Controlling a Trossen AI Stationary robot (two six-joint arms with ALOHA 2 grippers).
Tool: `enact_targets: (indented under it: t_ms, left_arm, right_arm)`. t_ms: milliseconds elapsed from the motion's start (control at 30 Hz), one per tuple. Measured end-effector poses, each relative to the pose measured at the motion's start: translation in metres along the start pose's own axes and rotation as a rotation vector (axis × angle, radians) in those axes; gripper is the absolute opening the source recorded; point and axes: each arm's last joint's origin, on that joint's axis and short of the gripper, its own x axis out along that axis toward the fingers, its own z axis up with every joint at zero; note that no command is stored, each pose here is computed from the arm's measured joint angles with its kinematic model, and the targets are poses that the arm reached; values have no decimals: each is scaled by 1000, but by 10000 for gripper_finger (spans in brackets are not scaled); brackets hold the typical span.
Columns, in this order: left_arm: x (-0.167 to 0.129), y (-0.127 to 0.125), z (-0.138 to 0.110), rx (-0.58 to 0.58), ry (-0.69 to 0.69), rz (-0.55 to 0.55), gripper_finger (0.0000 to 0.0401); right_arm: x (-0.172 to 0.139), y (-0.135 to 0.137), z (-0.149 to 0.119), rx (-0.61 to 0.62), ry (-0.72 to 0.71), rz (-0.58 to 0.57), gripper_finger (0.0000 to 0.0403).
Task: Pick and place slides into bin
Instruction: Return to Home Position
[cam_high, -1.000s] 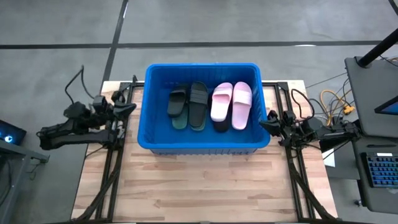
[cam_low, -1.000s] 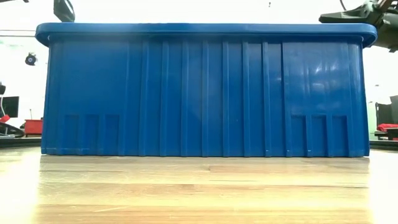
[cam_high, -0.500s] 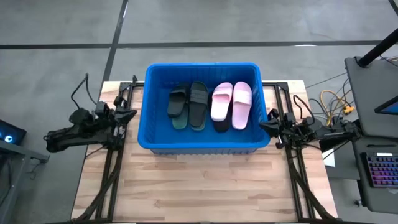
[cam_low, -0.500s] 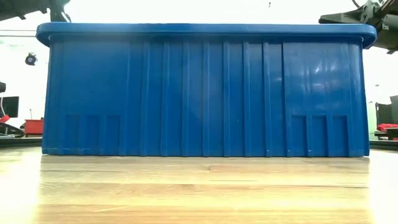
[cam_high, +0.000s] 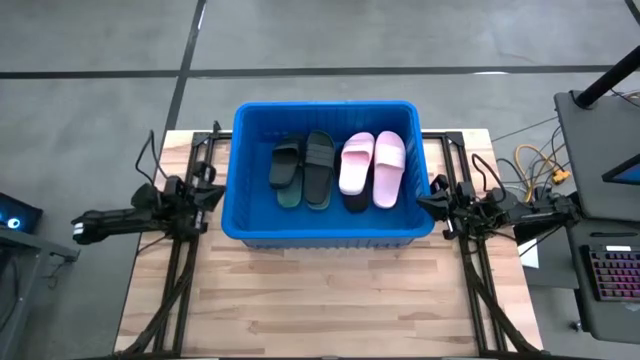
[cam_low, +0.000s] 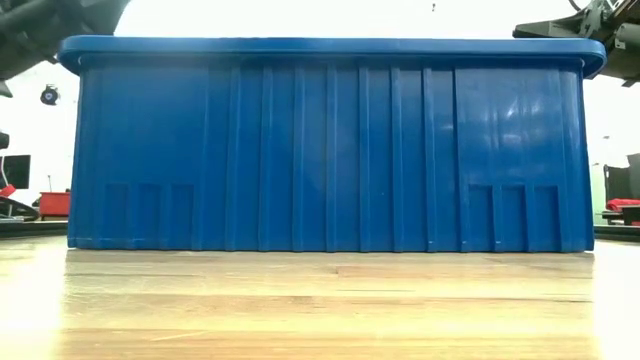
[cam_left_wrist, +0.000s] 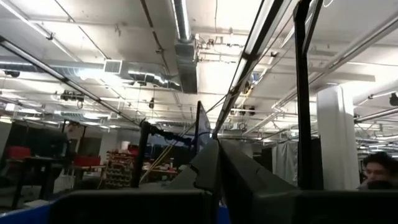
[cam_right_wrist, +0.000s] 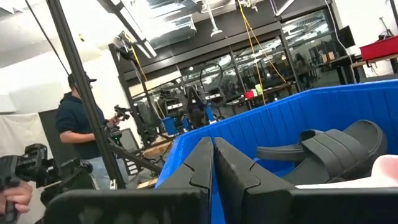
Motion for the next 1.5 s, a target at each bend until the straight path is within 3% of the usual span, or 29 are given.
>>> enact_targets:
  t_ms: [433, 767, 1500]
  left_arm:
    - [-1, 2, -13, -21, 62, 12, 0]
    - [2, 3, -27, -62, 196, 28, 0]
    - [1, 4, -36, 15, 273, 16, 0]
  right_arm:
    - [0, 0, 0, 0, -1, -1, 8]
    - [0, 0, 0, -6, -1, -1, 8]
    - [0, 0, 0, -13, 4, 12, 9]
